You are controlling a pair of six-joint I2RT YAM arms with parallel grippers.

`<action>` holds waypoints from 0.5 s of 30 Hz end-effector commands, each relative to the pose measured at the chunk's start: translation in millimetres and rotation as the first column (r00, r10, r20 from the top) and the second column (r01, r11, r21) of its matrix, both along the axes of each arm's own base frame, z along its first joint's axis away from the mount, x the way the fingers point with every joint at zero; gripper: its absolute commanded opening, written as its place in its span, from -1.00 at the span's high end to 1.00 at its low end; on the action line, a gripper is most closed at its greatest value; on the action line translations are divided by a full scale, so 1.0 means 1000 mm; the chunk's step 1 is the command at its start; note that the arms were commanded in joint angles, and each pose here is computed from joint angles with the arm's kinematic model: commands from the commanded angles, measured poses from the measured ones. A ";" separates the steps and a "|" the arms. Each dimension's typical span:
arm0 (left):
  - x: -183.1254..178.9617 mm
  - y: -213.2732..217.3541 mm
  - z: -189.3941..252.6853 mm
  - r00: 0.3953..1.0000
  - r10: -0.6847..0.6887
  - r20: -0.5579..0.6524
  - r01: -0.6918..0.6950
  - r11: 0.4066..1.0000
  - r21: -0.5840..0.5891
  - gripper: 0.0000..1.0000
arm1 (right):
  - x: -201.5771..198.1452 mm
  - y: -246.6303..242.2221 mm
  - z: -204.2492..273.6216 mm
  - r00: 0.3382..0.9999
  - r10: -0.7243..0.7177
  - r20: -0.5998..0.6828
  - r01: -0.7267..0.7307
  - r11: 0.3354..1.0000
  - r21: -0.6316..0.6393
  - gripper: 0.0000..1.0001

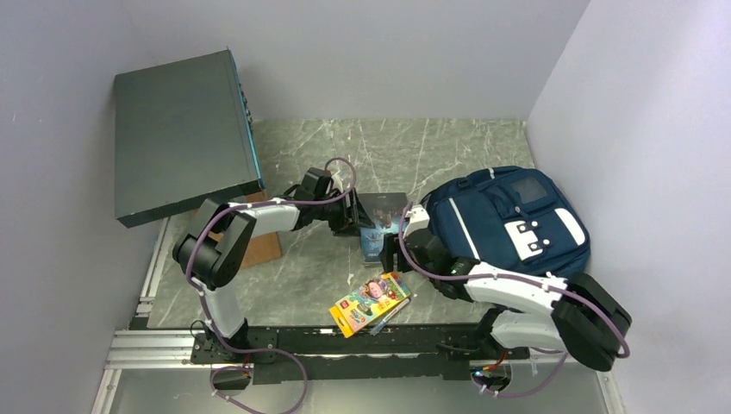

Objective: Pack the student bag
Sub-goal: Pick up the book from the center of the board.

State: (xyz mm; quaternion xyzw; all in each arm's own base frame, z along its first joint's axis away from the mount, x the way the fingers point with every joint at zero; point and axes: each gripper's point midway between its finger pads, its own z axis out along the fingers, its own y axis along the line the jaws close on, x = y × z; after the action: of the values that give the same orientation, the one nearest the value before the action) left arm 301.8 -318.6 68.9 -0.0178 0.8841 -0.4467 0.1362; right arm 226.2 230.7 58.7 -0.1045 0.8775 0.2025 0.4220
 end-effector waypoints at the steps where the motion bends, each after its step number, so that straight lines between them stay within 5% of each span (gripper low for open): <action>1: -0.004 -0.046 0.083 0.981 -0.142 0.131 0.167 0.963 -0.213 -0.30 | 0.006 -0.003 0.031 0.996 0.006 0.088 -0.007 1.000 0.010 -0.60; 9: -0.004 -0.051 0.106 0.977 -0.141 0.158 0.177 0.952 -0.248 -0.30 | -0.003 0.000 0.046 0.975 0.141 0.170 -0.121 0.985 -0.124 -0.86; 15: -0.006 -0.055 0.111 0.975 -0.151 0.164 0.189 0.950 -0.249 -0.30 | -0.007 0.012 0.049 0.946 0.149 0.289 -0.065 0.957 -0.281 -0.93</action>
State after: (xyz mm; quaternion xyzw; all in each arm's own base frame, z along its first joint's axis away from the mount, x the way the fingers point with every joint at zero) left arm 305.1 -343.4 112.8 0.0048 0.8563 -0.5006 0.1267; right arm 206.0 238.2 86.4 -0.2292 0.8395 0.1555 0.4675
